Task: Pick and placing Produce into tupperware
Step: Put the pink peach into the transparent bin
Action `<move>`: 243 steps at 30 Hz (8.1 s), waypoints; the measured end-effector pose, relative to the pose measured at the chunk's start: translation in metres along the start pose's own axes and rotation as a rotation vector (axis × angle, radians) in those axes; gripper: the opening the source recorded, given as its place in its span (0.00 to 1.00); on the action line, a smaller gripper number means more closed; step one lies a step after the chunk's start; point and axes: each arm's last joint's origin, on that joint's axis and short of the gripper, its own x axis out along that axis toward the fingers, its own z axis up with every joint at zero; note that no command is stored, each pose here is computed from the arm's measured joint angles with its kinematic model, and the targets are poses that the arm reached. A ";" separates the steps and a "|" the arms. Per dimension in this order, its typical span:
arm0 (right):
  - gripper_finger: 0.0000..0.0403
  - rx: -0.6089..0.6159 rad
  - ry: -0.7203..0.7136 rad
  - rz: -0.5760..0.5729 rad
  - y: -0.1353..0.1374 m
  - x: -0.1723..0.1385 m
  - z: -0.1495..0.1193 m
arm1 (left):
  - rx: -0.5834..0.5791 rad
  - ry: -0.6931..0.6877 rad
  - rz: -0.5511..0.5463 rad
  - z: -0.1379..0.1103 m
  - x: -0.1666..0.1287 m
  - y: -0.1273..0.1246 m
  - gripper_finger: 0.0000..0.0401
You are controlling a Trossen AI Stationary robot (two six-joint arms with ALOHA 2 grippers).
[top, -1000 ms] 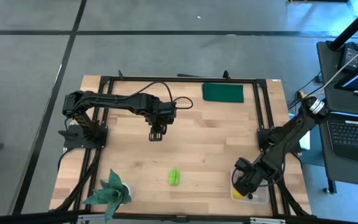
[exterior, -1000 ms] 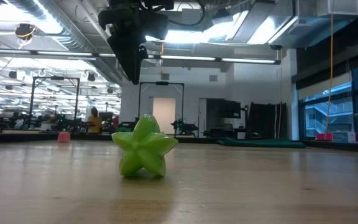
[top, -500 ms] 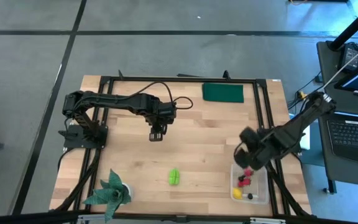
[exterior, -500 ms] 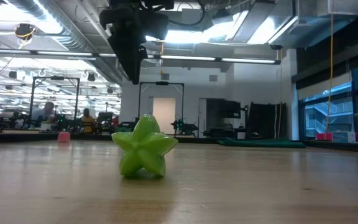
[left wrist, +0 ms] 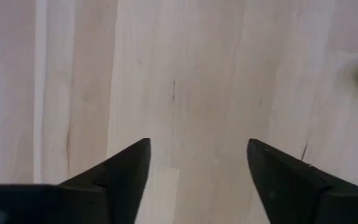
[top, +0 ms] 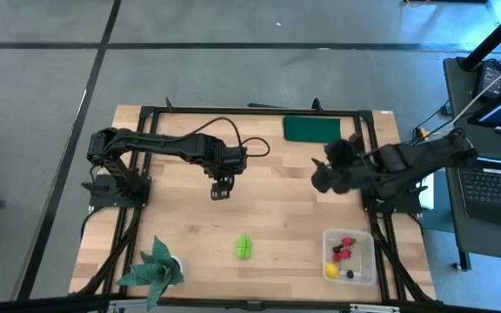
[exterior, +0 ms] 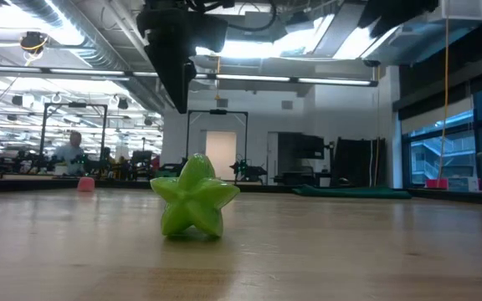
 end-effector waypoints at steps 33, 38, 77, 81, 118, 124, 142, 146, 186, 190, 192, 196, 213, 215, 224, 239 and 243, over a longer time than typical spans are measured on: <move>0.66 -0.052 -0.057 -0.014 -0.007 0.068 0.010 | -0.623 0.377 0.253 -0.070 0.057 0.095 0.71; 0.66 -0.055 -0.057 -0.014 -0.007 0.068 0.010 | -0.704 0.299 0.177 -0.083 0.086 0.107 0.69; 0.66 -0.035 -0.076 -0.085 -0.025 0.081 0.022 | -0.803 0.180 0.403 -0.145 0.082 0.140 0.65; 0.66 -0.036 -0.113 -0.070 -0.023 0.081 0.027 | -0.860 0.106 0.411 -0.154 0.076 0.141 0.63; 0.66 -0.025 -0.109 0.002 -0.020 0.081 0.028 | -1.059 0.213 0.322 -0.172 0.098 0.167 0.47; 0.66 -0.024 -0.109 0.002 -0.020 0.081 0.028 | -1.050 0.241 0.311 -0.171 0.105 0.168 0.42; 0.66 -0.023 -0.106 0.010 -0.020 0.081 0.028 | -0.950 0.278 0.224 -0.166 0.103 0.150 0.28; 0.66 -0.023 -0.106 0.012 -0.020 0.081 0.028 | -0.921 0.275 0.100 -0.161 0.094 0.136 0.27; 0.66 0.090 0.347 0.149 -0.029 0.058 0.006 | -0.190 -0.550 -0.381 0.081 0.096 -0.013 0.28; 0.66 0.075 0.359 0.154 -0.026 0.055 0.003 | -0.158 -0.503 -0.361 0.091 0.128 -0.015 0.29; 0.66 0.089 0.360 0.156 -0.025 0.054 0.003 | -0.160 -0.481 -0.360 0.095 0.141 -0.016 0.29; 0.66 0.082 0.361 0.164 -0.023 0.052 0.002 | -0.129 -0.467 -0.353 0.100 0.158 -0.018 0.27; 0.66 0.094 0.363 0.166 -0.022 0.051 0.001 | -0.161 -0.479 -0.268 0.102 0.160 -0.015 0.40; 0.66 0.094 0.363 0.166 -0.022 0.051 0.001 | -0.159 -0.477 -0.273 0.102 0.160 -0.015 0.42; 0.66 0.004 0.323 0.217 -0.014 0.052 -0.001 | -0.115 -0.426 -0.260 0.096 0.136 -0.006 0.52; 0.66 -0.322 0.101 0.490 0.022 0.093 -0.045 | -0.026 -0.230 -0.031 0.036 0.008 0.013 0.52; 0.66 -0.441 0.016 0.519 0.028 0.102 -0.052 | -0.056 -0.227 -0.009 0.030 -0.003 0.014 0.52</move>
